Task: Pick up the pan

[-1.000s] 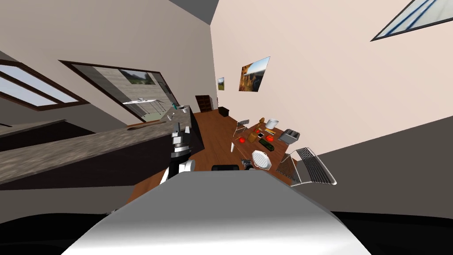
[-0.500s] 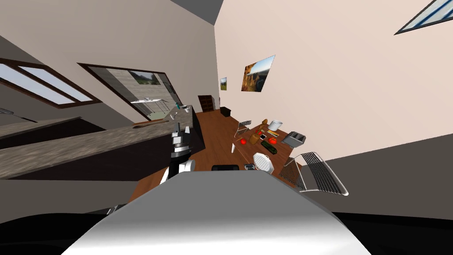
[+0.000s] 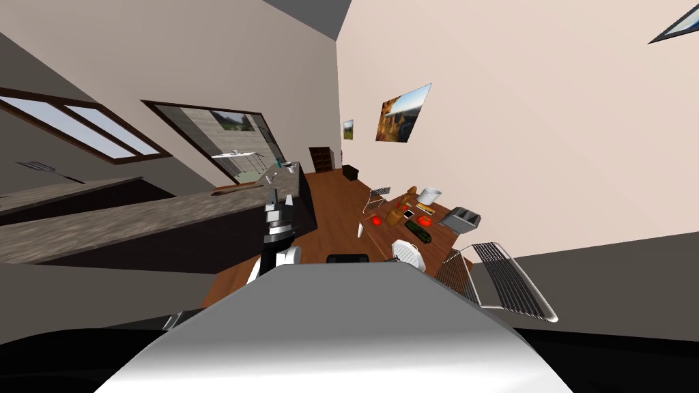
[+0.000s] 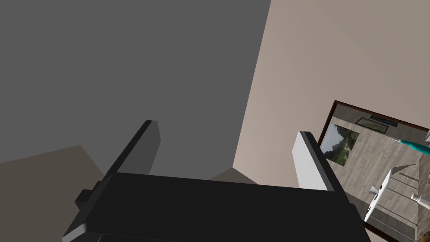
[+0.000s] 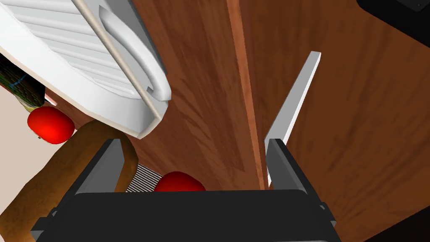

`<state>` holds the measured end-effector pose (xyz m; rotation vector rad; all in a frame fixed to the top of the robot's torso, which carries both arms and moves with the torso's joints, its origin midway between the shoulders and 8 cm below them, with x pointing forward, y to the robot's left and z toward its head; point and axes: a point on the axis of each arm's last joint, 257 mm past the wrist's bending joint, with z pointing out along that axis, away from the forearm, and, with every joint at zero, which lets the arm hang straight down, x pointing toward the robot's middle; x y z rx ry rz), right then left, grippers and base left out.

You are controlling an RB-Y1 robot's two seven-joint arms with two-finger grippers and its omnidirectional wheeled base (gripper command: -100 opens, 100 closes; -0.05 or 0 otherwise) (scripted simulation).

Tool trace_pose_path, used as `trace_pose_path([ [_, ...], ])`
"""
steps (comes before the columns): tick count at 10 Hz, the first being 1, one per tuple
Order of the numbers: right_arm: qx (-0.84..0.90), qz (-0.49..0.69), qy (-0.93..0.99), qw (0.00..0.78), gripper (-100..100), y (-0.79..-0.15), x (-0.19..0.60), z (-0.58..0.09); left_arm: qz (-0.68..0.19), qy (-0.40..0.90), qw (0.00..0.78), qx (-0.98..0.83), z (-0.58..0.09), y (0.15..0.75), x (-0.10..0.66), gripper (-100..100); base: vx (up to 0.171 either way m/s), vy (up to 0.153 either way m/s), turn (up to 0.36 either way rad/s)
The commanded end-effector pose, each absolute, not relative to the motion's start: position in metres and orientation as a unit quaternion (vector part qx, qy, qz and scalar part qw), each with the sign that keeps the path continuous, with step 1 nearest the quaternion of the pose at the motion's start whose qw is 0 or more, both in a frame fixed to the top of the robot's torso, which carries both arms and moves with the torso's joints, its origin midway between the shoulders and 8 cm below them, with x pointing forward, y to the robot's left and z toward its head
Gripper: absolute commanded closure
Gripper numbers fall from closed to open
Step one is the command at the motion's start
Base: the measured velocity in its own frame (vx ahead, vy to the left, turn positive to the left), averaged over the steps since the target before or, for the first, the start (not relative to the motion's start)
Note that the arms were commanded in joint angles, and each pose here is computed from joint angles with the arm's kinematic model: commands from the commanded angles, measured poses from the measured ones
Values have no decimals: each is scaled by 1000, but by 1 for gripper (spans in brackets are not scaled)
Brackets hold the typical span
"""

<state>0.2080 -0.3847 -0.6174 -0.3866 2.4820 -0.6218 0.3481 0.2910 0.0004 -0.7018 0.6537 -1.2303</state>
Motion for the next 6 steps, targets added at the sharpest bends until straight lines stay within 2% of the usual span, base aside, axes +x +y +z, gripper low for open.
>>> trace_pose_path([
  [1, -154, -243, 920, 265, -100, -395, 203, -616, -555, 295, 711, -316, 0, 291, 348, 0, 47, -55, 39],
  [2, -149, -239, 921, 268, -100, -392, 205, -617, -555, 295, 711, -316, 0, 291, 348, 0, 16, -23, 6],
  [3, -151, -240, 921, 268, 0, -392, 205, -617, -555, 295, 711, -316, 0, 291, 348, 0, 0, 0, 0],
  [4, -147, -242, 921, 266, -100, -375, 202, -622, -555, 295, 711, -316, 0, 291, 348, 0, 11, -60, 21],
  [6, -144, -243, 922, 265, -100, -358, 199, -626, -555, 295, 711, -316, 0, 291, 348, 0, 18, -131, 42],
])
